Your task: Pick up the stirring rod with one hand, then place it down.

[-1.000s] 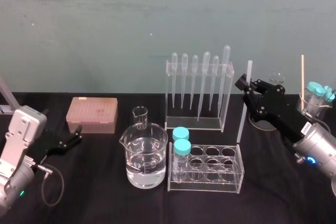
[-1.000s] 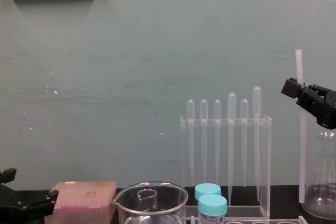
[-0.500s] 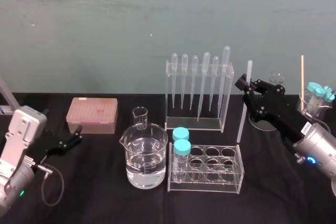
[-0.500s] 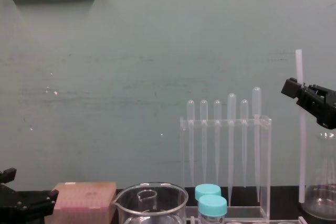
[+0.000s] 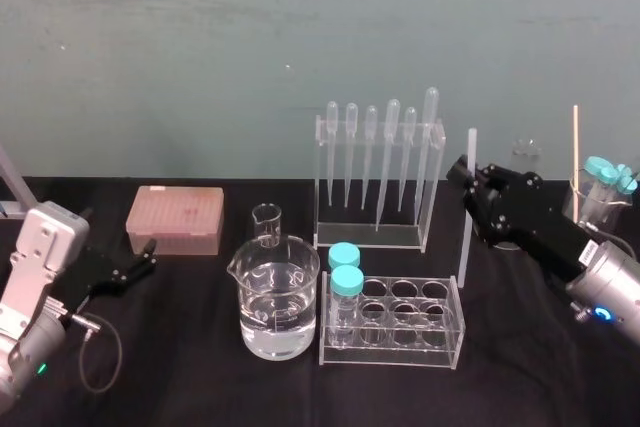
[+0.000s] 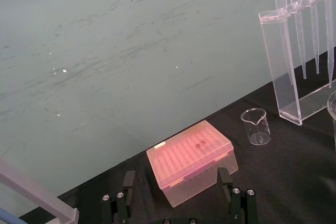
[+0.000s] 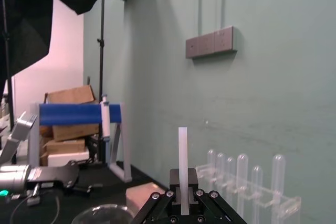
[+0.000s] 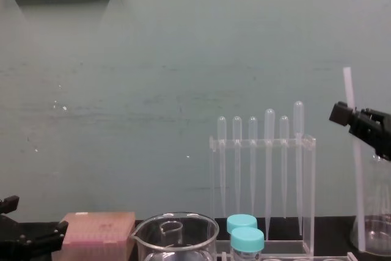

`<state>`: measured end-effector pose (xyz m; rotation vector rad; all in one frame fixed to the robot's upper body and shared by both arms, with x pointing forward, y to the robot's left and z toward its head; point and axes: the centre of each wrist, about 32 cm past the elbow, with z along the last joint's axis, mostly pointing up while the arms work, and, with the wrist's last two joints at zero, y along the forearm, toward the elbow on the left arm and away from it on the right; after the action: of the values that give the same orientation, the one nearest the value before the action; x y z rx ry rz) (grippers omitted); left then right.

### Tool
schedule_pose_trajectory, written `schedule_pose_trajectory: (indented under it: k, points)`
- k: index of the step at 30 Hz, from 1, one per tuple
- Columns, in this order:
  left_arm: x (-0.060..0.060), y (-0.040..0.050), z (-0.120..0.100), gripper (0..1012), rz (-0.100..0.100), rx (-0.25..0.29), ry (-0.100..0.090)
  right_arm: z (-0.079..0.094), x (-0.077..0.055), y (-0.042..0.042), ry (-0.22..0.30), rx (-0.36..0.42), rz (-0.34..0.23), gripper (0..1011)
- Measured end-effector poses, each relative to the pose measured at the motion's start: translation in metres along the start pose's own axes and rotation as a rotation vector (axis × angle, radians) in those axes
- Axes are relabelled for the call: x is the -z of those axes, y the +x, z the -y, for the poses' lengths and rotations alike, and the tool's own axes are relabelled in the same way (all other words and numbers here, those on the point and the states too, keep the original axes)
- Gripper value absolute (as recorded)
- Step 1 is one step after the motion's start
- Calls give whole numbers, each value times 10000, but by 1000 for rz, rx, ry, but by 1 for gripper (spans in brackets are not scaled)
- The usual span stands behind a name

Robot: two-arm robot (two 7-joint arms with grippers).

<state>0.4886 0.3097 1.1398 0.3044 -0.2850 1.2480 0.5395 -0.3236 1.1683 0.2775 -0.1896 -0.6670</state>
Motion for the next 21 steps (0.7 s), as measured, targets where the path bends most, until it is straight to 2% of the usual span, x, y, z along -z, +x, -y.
schedule_pose_trajectory:
  k: [8,21]
  points:
    - [0,0,0,1000,0,0,0,31,49,-11,-49,-58,-26,70]
    - [0,0,0,1000,0,0,0,-18,123,12,-75,-124,-53,69]
